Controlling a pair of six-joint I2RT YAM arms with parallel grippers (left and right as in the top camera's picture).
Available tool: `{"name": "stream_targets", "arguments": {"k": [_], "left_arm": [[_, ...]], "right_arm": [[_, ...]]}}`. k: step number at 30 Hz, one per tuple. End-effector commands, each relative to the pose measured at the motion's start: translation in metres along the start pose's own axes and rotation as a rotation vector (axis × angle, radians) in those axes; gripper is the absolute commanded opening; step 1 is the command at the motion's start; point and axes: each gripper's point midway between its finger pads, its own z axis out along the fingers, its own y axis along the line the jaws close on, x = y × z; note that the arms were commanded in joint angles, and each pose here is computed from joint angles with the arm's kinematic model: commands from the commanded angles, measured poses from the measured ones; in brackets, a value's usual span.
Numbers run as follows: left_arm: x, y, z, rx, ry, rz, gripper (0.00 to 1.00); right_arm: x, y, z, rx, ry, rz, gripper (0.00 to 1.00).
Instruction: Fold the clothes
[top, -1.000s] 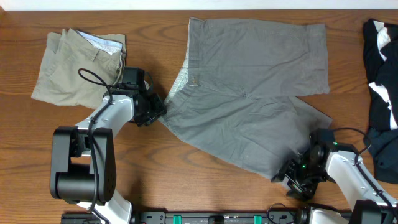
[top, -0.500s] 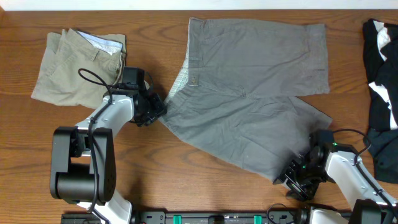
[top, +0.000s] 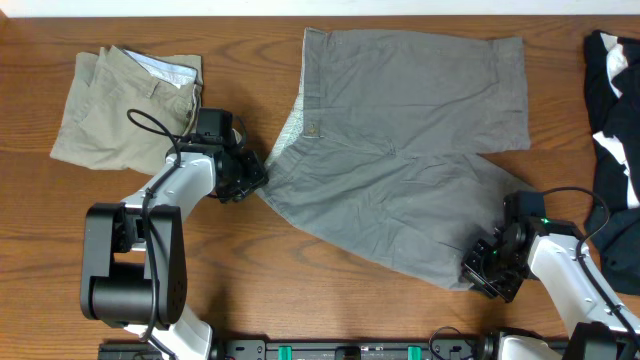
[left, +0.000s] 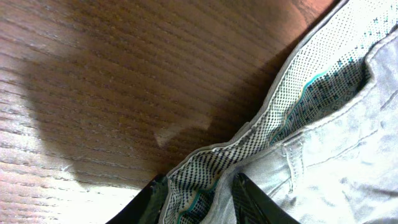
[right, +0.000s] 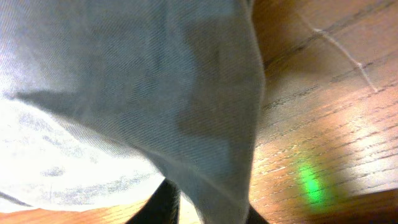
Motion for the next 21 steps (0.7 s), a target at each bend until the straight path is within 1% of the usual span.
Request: {"name": "stream_targets", "arguments": {"k": [1, 3, 10, 11, 14, 15, 17, 21], "left_arm": [[0.011, 0.007, 0.002, -0.015, 0.029, 0.043, 0.34], [0.010, 0.004, -0.002, -0.008, 0.017, 0.065, 0.33], [0.004, -0.006, -0.020, 0.019, -0.033, 0.119, 0.33], [0.003, -0.008, -0.023, 0.024, -0.041, 0.130, 0.30], [0.003, -0.011, -0.032, 0.028, -0.056, 0.164, 0.13], [0.004, -0.011, -0.035, 0.027, -0.059, 0.176, 0.10], [0.005, -0.013, -0.042, 0.031, -0.068, 0.195, 0.06], [0.001, -0.015, -0.055, 0.023, -0.114, 0.218, 0.06]], "right_arm": [[-0.009, 0.001, -0.005, 0.008, -0.031, -0.004, 0.08], [-0.009, 0.003, -0.007, 0.000, -0.032, -0.013, 0.01], [-0.007, 0.018, -0.024, -0.059, -0.019, -0.082, 0.01], [-0.008, 0.020, -0.028, -0.062, -0.024, -0.092, 0.01], [-0.011, 0.031, -0.043, -0.102, -0.042, -0.127, 0.02], [-0.012, 0.035, -0.049, -0.117, -0.052, -0.134, 0.01], [-0.019, 0.043, -0.061, -0.136, -0.089, -0.170, 0.01], [-0.029, 0.050, -0.076, -0.145, -0.144, -0.211, 0.03]]}}
